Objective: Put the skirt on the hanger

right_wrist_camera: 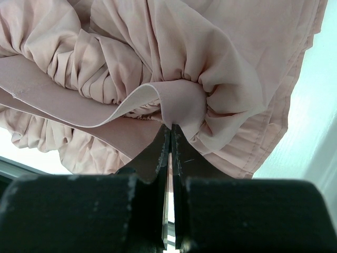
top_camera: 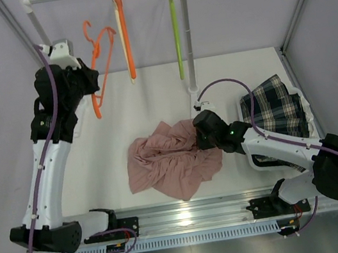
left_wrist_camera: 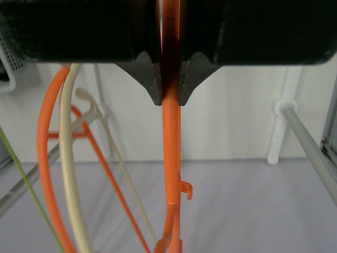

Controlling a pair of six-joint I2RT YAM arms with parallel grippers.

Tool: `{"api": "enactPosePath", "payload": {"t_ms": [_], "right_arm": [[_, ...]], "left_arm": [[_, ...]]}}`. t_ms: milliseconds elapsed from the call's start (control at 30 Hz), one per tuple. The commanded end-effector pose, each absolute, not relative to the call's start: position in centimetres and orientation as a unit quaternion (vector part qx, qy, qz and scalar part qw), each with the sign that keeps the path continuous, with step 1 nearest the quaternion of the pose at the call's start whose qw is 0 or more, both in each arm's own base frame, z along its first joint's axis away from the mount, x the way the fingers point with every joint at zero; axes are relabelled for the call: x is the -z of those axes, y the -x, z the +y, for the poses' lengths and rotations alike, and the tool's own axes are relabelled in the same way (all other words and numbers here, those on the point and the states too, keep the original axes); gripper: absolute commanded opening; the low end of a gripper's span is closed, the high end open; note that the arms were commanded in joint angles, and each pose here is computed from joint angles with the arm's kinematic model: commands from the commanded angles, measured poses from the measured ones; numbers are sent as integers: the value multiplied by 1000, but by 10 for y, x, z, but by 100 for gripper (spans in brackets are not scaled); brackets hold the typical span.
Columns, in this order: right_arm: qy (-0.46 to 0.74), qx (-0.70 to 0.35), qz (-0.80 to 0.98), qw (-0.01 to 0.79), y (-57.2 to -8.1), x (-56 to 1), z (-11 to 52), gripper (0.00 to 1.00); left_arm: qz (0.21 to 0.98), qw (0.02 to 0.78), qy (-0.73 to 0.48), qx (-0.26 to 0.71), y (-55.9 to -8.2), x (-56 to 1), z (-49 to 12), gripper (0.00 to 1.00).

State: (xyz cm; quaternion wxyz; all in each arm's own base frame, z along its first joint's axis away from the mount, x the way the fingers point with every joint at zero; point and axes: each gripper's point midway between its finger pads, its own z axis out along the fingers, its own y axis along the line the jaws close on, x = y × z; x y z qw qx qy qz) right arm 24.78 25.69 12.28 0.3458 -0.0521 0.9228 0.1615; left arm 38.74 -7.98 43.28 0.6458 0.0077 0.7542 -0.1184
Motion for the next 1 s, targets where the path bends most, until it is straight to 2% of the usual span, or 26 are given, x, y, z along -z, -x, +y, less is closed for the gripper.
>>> {"api": "enactPosePath", "payload": {"t_ms": [0,100,133,167,233,333,600,967], "right_arm": [[54,-176,911,368,-258,-146,265,0],[54,-174,911,371,-259,-147,263,0],[54,-175,911,370,-258,-147,263,0],[54,-175,911,371,-259,-148,263,0],[55,-173,912,369,-259,-148,263,0],[55,-171,912,368,-259,-149,262,0],[50,-159,914,371,-263,-154,259,0],[44,-138,921,362,-277,-153,258,0]], "left_arm": [[729,668,4,152,-351,-445,-81,0],[749,638,-2,177,-323,-407,-88,0],[741,645,-9,188,-307,-412,-90,0],[763,615,-20,197,-300,-381,-98,0],[764,608,-35,213,-273,-373,-103,0],[796,559,-45,229,-241,-315,-109,0],[802,497,-116,310,-160,-280,-128,0],[771,472,-212,371,-112,-273,-147,0]]}}
